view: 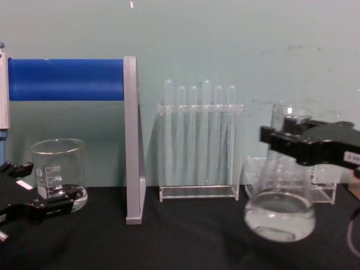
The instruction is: Grasp the erlenmeyer flask with one hand, shake it three times, then place it back.
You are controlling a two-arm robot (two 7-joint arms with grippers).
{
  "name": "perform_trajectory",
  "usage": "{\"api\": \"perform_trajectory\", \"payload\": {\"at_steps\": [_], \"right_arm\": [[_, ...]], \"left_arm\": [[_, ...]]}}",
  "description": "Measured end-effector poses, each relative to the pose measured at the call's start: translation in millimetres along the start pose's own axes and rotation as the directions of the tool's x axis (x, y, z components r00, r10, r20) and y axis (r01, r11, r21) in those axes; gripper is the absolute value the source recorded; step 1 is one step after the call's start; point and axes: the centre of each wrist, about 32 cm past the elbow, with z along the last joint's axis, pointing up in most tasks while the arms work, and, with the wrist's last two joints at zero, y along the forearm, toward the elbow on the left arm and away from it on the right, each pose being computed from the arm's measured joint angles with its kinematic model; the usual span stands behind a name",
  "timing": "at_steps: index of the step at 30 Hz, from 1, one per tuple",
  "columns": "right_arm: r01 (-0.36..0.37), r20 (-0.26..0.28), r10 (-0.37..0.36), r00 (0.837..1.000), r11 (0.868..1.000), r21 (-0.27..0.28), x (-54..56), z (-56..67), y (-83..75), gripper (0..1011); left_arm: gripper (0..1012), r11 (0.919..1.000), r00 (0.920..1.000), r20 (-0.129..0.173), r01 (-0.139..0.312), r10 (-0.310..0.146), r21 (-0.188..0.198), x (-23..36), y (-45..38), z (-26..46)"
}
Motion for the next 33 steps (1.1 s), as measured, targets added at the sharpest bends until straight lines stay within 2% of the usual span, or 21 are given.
{"api": "perform_trajectory", "payload": {"at_steps": [5, 14, 25, 33], "right_arm": [[-0.091, -0.003, 0.091, 0.996, 0.996, 0.002, -15.9, 0.9, -1.3, 456], [-0.194, -0.005, 0.194, 0.981, 0.981, 0.006, -33.4, 2.9, -4.7, 456], [-0.273, -0.001, 0.273, 0.962, 0.962, 0.008, -45.3, 3.4, -9.4, 457], [-0.277, -0.001, 0.277, 0.961, 0.961, 0.009, -46.3, 3.4, -9.1, 456]], "left_arm": [[1001, 1.0, 1.0, 0.0, 0.0, 0.0, 0.0, 0.0, 0.0, 0.0], [1001, 1.0, 1.0, 0.0, 0.0, 0.0, 0.0, 0.0, 0.0, 0.0], [1001, 1.0, 1.0, 0.0, 0.0, 0.0, 0.0, 0.0, 0.0, 0.0], [1001, 1.0, 1.0, 0.0, 0.0, 0.0, 0.0, 0.0, 0.0, 0.0]]}}
